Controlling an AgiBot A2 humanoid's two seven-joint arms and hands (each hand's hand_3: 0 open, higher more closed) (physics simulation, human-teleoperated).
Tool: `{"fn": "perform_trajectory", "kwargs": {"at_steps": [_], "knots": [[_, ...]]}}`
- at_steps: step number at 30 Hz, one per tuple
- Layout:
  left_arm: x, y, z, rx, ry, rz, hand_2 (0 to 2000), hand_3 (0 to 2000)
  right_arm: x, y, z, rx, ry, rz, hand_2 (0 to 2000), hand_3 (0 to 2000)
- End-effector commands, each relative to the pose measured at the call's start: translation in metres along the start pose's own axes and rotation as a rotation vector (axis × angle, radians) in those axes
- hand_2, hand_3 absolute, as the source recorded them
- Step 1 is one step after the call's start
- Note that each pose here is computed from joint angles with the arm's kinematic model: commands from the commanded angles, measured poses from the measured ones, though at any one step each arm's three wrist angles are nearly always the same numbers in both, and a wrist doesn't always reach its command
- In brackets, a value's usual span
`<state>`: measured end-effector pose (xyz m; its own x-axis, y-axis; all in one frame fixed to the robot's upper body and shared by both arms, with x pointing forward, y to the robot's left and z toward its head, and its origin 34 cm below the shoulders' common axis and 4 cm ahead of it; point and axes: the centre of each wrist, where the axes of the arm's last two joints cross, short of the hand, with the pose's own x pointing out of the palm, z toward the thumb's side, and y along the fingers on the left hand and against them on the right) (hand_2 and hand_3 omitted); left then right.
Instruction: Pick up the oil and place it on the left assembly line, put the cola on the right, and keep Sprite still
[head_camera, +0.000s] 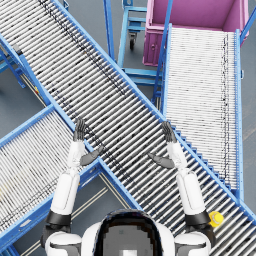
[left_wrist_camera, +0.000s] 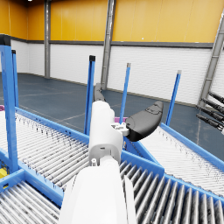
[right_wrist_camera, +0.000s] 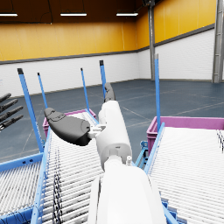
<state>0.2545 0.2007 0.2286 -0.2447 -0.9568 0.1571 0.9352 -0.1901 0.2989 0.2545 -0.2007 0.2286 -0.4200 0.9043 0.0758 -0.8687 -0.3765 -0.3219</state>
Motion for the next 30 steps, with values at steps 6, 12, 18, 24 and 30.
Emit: {"fn": "perform_trajectory", "kwargs": {"at_steps": [6, 12, 18, 24, 30], "knots": [[0.0, 0.0, 0.0, 0.0, 0.0, 0.0, 0, 0, 0.0, 0.0, 0.0, 0.0, 0.0, 0.0, 0, 0], [0.0, 0.0, 0.0, 0.0, 0.0, 0.0, 0, 0, 0.0, 0.0, 0.0, 0.0, 0.0, 0.0, 0, 0], [0.0, 0.0, 0.0, 0.0, 0.0, 0.0, 0, 0, 0.0, 0.0, 0.0, 0.0, 0.0, 0.0, 0, 0], [0.0, 0.0, 0.0, 0.0, 0.0, 0.0, 0, 0, 0.0, 0.0, 0.0, 0.0, 0.0, 0.0, 0, 0], [0.0, 0.0, 0.0, 0.0, 0.0, 0.0, 0, 0, 0.0, 0.0, 0.0, 0.0, 0.0, 0.0, 0, 0]]}}
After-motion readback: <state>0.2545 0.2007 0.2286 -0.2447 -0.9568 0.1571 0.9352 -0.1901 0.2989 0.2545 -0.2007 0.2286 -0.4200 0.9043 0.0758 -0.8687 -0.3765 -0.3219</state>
